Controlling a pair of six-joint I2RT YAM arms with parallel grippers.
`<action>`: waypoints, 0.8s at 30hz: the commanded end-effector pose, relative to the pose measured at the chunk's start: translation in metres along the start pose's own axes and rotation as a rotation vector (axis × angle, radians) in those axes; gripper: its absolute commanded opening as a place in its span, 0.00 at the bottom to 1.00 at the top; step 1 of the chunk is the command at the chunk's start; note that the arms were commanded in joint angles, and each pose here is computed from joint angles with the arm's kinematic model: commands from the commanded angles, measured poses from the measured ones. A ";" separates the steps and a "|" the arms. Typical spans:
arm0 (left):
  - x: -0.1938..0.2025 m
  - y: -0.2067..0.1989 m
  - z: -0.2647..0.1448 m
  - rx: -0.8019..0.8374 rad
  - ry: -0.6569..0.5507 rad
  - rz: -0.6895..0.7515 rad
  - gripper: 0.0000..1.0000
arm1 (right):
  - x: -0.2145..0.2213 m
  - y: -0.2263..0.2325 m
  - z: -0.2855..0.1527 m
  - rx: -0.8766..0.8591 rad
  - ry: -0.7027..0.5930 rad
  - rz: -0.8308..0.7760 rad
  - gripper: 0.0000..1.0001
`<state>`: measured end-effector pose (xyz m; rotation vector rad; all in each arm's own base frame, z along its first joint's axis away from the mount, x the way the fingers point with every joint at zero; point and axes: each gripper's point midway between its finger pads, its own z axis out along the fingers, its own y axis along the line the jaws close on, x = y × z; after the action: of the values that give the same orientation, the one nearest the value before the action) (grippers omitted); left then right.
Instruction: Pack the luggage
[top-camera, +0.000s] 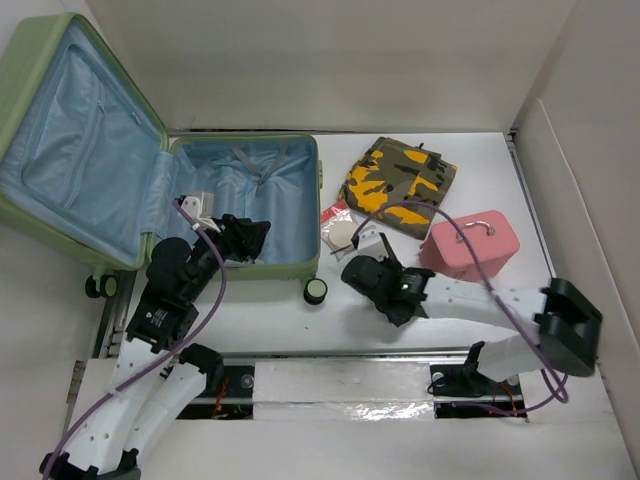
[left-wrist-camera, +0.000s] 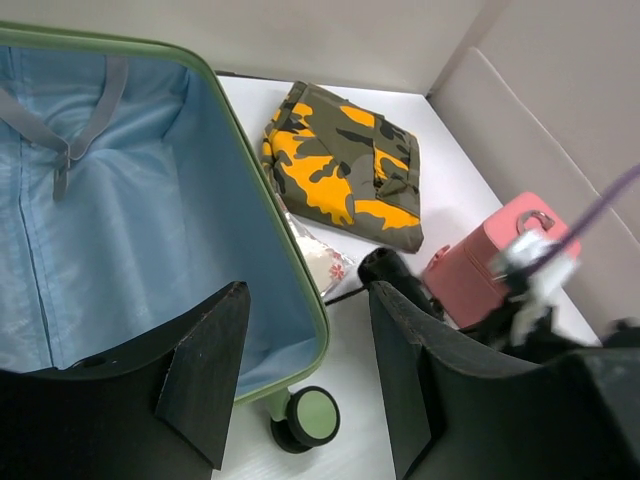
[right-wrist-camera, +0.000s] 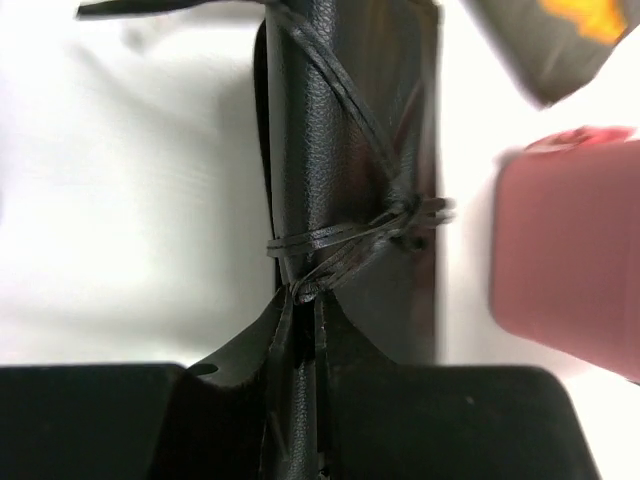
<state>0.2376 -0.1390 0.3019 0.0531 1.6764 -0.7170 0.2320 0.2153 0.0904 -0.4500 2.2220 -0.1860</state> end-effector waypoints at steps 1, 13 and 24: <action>-0.017 -0.002 -0.005 -0.003 -0.071 0.006 0.48 | -0.060 -0.011 -0.047 -0.095 -0.142 0.085 0.00; -0.057 0.019 -0.039 -0.156 -0.276 -0.044 0.48 | -0.270 0.018 -0.124 -0.409 -0.642 0.142 0.00; -0.071 0.028 -0.059 -0.212 -0.368 -0.055 0.52 | -0.336 0.110 -0.080 -0.536 -0.622 0.084 0.72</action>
<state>0.2150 -0.0684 0.3507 -0.2382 1.4251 -0.5563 0.3464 0.4607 0.3068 -0.6323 1.7302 0.5117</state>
